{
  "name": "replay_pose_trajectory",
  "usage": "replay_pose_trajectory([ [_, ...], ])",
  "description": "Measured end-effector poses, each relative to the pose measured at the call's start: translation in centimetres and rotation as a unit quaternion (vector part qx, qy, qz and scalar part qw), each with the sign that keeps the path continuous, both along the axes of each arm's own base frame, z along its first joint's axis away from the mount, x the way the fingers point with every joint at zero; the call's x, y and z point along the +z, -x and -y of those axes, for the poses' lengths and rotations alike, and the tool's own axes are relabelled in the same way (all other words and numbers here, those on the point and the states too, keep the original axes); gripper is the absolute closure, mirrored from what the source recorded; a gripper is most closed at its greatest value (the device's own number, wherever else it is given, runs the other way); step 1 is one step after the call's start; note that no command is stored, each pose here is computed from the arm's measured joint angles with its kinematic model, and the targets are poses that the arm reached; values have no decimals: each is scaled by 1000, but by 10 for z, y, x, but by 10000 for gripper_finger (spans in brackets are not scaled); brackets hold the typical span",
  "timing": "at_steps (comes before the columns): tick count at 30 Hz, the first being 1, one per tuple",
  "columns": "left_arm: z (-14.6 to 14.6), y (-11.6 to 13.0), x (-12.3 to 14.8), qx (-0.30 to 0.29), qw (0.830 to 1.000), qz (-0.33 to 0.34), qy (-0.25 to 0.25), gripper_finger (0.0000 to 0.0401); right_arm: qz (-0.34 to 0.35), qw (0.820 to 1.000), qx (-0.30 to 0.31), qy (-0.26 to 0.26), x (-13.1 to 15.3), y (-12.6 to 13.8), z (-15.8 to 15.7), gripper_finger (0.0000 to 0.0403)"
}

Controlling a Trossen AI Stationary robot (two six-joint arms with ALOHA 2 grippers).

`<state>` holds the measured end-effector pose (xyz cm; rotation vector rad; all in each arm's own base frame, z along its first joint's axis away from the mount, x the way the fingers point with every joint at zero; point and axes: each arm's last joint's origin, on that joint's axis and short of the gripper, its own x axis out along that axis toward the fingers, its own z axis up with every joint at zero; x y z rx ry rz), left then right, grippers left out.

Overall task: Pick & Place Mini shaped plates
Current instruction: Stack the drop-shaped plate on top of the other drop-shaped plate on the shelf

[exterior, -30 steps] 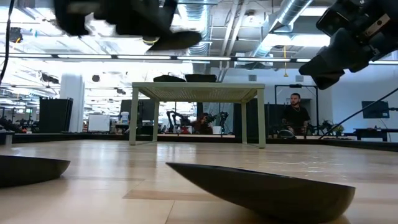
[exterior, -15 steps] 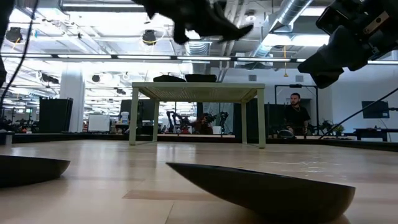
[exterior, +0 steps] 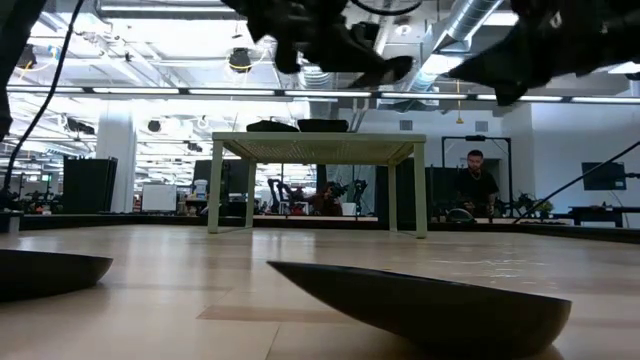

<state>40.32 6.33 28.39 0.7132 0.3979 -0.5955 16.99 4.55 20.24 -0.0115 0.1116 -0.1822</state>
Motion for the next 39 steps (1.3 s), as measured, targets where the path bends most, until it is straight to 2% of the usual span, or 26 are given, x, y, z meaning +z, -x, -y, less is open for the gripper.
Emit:
replay_pose_trajectory([
  [4,26,20,-8,-21,994,-107,20,394,27,999,12,21,7,-1,-1,395],
  [7,57,38,-16,-58,987,-145,27,394,20,999,41,25,5,-4,-4,394],
  [11,92,66,-22,-107,982,-155,19,394,9,997,62,47,14,-23,-11,376],
  [17,127,109,-14,-162,978,-130,19,394,-21,985,121,117,28,-77,-34,326],
  [21,132,132,-13,-158,978,-132,34,394,-48,965,202,158,31,-119,-53,305],
  [24,131,144,-20,-155,978,-131,38,394,-67,957,230,163,34,-151,-64,301],
  [31,126,150,-43,-141,981,-131,32,394,-125,950,227,176,40,-215,-74,308],
  [36,125,148,-44,-126,984,-122,18,394,-172,940,228,185,29,-237,-76,309],
  [39,125,148,-44,-125,984,-122,17,394,-184,932,215,226,23,-242,-79,310],
])
